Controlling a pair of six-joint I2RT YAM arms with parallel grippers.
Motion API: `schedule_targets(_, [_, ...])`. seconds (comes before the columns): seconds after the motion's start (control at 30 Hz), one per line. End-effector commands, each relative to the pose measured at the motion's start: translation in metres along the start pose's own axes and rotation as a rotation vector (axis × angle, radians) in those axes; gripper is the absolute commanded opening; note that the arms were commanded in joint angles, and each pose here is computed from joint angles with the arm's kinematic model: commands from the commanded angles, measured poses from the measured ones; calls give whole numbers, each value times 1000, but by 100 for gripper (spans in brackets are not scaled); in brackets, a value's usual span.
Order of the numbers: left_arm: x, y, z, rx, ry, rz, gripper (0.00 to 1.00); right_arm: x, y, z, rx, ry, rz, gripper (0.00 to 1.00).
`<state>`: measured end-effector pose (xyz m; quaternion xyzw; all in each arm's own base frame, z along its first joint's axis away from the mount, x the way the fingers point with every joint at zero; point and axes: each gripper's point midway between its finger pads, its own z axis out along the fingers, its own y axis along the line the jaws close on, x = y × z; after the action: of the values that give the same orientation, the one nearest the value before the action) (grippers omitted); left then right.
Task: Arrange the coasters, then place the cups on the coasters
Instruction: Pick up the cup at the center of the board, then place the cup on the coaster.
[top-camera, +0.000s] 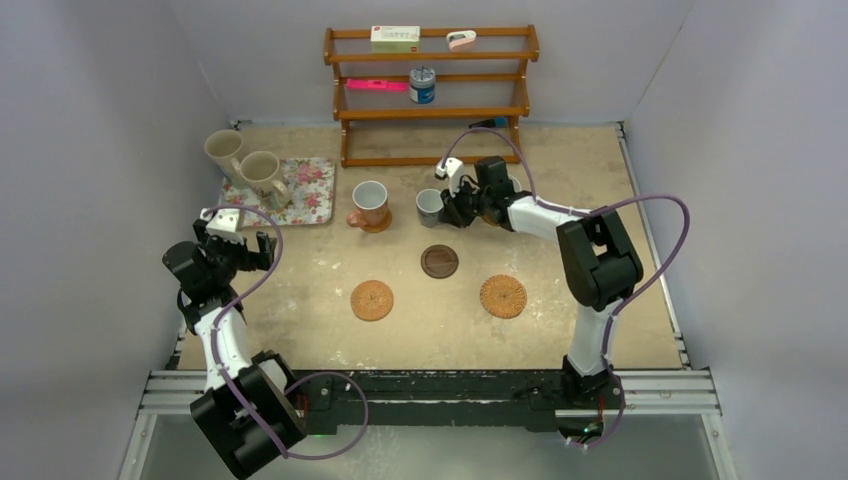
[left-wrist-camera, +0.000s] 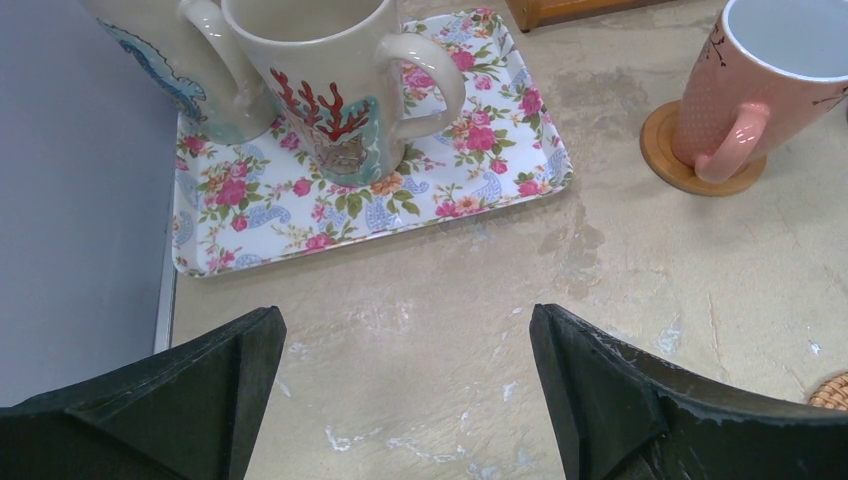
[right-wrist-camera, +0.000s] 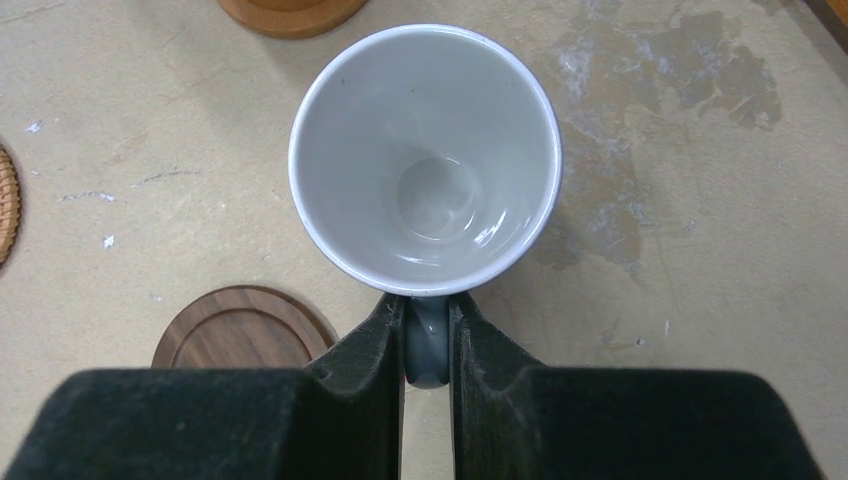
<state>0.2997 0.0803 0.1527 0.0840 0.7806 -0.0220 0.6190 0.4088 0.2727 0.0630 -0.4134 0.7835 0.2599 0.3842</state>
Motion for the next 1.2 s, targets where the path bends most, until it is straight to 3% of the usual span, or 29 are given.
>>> schedule_targets(0.0, [-6, -2, 1, 24, -36, 31, 100, -31, 9, -20, 5, -72, -48, 0])
schedule_targets(0.37, [-4, -3, 1, 30, -33, 28, 100, -68, 30, -70, 17, -181, -144, 0])
schedule_targets(0.73, [-4, -4, 2, 37, -34, 25, 100, -43, 57, -92, -7, -194, -173, 0])
schedule_targets(1.17, [-4, -4, 2, 38, -34, 25, 100, -12, 71, -83, 15, -165, -225, 0])
